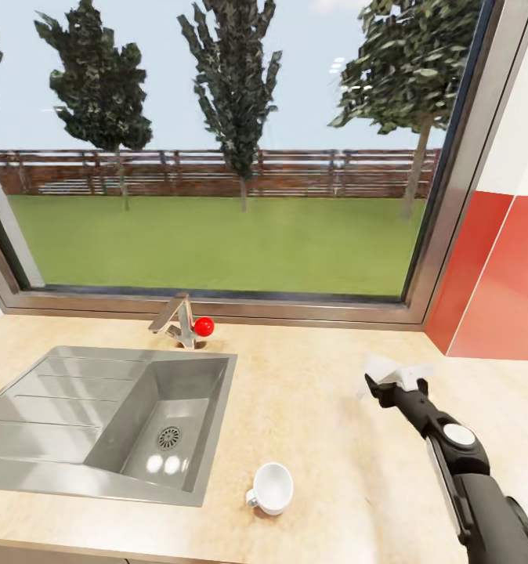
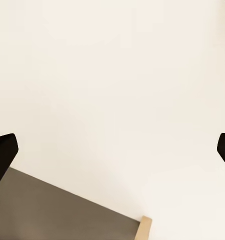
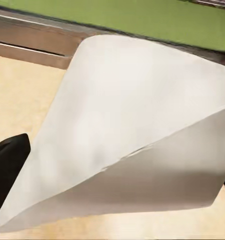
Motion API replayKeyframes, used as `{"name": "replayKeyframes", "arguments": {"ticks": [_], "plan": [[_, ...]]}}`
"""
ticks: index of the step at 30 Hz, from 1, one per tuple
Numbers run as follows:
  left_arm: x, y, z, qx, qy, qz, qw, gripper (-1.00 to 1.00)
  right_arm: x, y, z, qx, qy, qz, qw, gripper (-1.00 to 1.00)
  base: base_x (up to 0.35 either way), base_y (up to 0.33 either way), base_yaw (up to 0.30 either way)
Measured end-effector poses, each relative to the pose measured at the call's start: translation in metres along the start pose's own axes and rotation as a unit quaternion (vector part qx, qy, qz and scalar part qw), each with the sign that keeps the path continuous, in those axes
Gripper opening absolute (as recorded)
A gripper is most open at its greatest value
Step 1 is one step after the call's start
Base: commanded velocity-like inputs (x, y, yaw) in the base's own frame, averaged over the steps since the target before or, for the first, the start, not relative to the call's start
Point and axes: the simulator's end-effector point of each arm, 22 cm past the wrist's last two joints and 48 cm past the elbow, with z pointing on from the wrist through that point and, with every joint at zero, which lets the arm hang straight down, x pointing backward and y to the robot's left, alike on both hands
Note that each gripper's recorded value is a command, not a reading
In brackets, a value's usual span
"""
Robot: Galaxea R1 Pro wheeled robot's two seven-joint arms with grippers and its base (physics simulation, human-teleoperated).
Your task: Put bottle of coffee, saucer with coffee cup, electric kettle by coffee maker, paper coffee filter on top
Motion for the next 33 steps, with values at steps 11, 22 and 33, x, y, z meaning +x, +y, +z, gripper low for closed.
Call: {"name": "replayKeyframes", "arguments": {"ticks": [11, 22, 33], "plan": [[-0.033, -0.007, 0.003, 0.0, -0.033, -0.023, 0.9992, 1.0, 0.01, -0.005, 0.0, 0.103, 0.008, 0.059, 0.9929, -1.0, -0.134, 0.057, 0.068], [-0.036, -0.007, 0.004, 0.0, -0.037, -0.025, 0.999, 1.0, 0.001, 0.001, -0.002, 0.102, -0.002, 0.067, 0.9925, -1.0, -0.284, 0.217, 0.197], [-0.038, -0.006, 0.004, -0.001, -0.039, -0.026, 0.9989, 1.0, -0.024, -0.007, -0.006, 0.108, -0.048, 0.059, 0.9912, -1.0, -0.266, 0.228, 0.025]]}}
